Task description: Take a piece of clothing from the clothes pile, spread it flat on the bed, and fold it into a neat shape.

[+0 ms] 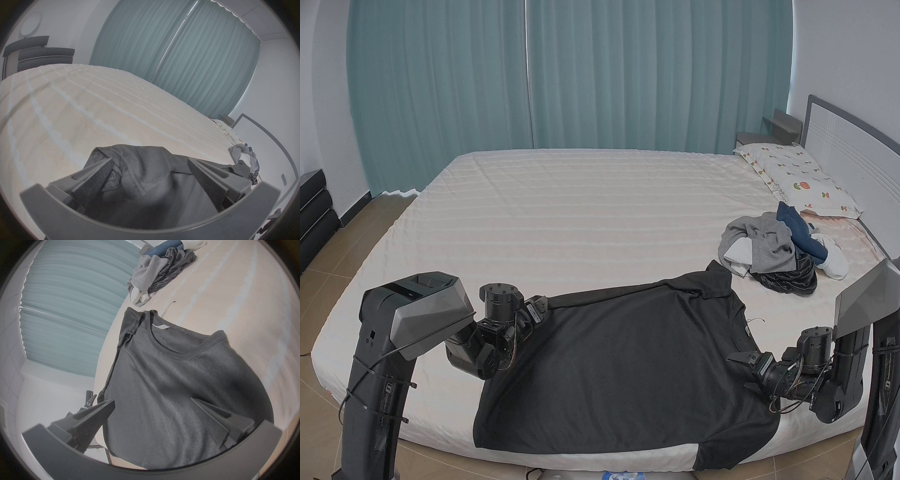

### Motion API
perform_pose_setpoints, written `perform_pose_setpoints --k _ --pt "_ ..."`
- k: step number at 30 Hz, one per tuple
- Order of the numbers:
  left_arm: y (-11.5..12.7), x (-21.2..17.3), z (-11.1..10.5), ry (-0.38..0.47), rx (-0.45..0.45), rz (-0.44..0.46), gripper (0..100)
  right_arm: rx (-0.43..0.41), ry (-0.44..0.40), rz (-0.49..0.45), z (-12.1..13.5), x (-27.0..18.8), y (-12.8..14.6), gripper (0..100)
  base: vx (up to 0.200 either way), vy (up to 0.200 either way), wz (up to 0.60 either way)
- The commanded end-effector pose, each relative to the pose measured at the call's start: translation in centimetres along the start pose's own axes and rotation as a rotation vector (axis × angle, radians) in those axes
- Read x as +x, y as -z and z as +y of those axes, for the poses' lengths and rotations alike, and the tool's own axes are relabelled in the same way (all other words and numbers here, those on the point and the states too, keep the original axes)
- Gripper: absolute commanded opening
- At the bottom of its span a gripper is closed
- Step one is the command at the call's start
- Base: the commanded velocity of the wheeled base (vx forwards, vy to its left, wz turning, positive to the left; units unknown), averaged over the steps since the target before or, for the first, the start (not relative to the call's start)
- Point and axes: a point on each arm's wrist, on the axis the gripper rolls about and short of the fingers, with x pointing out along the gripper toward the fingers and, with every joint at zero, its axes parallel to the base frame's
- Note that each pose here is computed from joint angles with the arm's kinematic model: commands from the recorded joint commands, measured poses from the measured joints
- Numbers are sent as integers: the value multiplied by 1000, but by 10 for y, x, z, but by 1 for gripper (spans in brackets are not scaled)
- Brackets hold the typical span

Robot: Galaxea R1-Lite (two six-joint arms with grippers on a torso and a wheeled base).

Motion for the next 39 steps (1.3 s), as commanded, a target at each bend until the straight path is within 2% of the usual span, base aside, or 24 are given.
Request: perform_pose_setpoints --k 1,6,14,19,31,32,35,39 --pt "7 12 8 -14 -3 0 0 -3 -8 -5 1 1 0 100 0 0 0" --pt "-3 17 12 -19 -19 -38 0 -2 -7 -4 1 0 0 100 0 0 0" --pt "-33 40 24 -61 -118 -189 0 -2 -7 -4 1 0 0 100 0 0 0" --pt "-35 47 35 -80 -126 -202 0 -3 -8 -5 1 1 0 100 0 0 0" --pt "-33 48 38 -90 -120 -194 0 -3 -8 -3 1 0 0 100 0 0 0" --pt "-33 48 38 -88 -125 -196 100 -3 -8 -3 1 0 0 100 0 0 0" --pt "-34 48 38 -87 -134 -199 100 -3 -8 -3 1 0 0 100 0 0 0" --pt "-43 47 42 -88 -204 -219 100 -3 -8 -3 1 0 0 100 0 0 0"
